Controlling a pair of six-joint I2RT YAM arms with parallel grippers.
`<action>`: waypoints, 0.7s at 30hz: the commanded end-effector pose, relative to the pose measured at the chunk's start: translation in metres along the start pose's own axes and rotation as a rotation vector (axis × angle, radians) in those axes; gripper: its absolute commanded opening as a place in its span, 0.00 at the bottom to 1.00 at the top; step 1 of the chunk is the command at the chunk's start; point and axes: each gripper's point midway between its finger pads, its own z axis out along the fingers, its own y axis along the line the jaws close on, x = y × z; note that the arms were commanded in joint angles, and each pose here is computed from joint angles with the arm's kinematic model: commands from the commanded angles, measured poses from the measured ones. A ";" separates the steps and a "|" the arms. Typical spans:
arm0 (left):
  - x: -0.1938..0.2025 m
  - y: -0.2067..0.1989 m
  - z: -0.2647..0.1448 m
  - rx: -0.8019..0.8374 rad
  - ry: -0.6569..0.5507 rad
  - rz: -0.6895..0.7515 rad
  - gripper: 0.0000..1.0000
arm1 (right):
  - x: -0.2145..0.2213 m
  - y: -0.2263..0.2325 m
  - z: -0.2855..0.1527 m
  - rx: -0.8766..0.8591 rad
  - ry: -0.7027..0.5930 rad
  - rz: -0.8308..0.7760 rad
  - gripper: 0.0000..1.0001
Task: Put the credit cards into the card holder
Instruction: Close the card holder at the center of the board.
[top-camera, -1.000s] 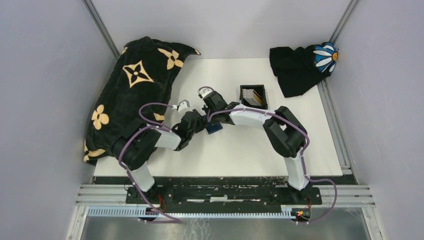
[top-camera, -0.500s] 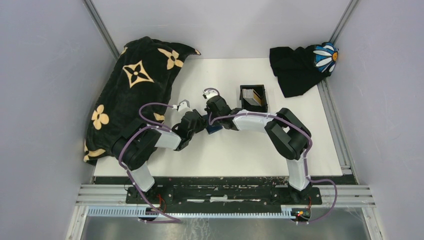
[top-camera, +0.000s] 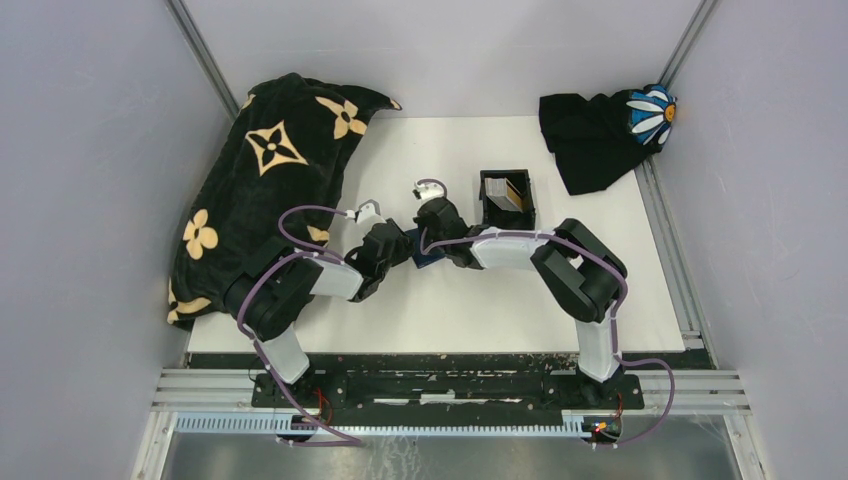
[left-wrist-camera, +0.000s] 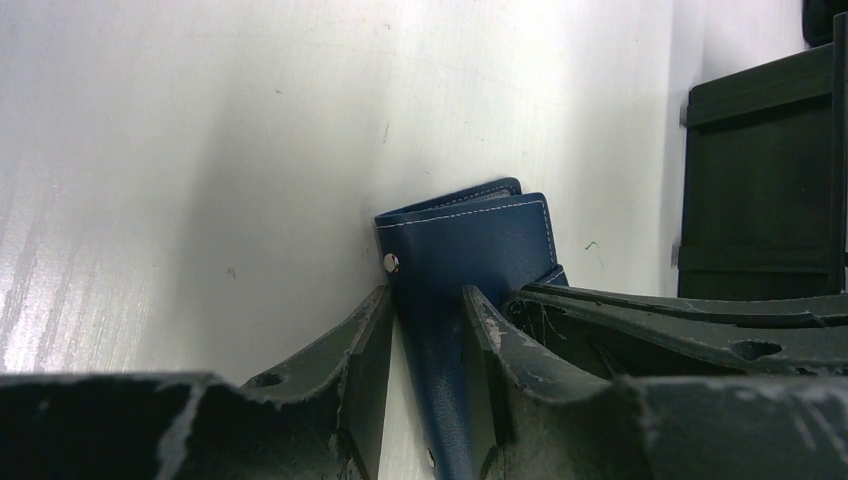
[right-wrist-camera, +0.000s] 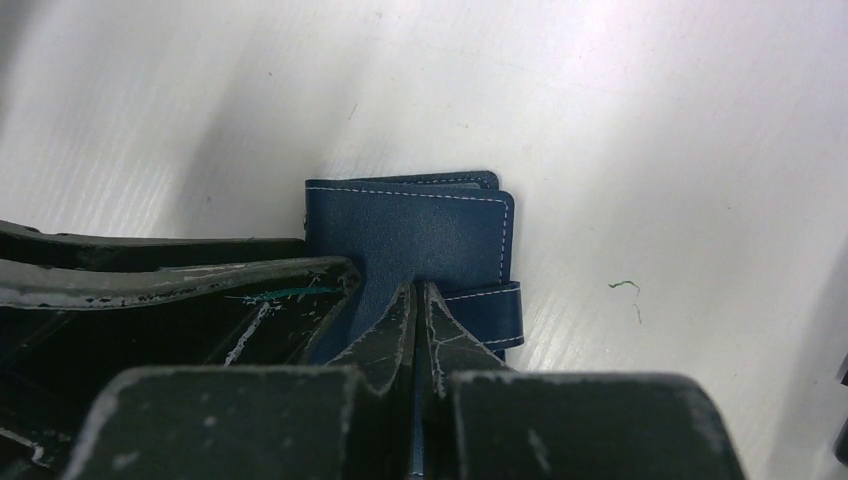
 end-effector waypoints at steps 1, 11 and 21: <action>0.010 0.010 -0.003 -0.048 0.037 0.040 0.39 | 0.073 -0.022 -0.005 0.070 0.196 -0.023 0.01; 0.011 0.010 -0.006 -0.054 0.039 0.051 0.39 | 0.084 -0.029 -0.009 0.090 0.185 0.019 0.01; 0.015 0.007 -0.007 -0.060 0.051 0.072 0.39 | 0.111 -0.038 -0.011 0.106 0.189 0.077 0.01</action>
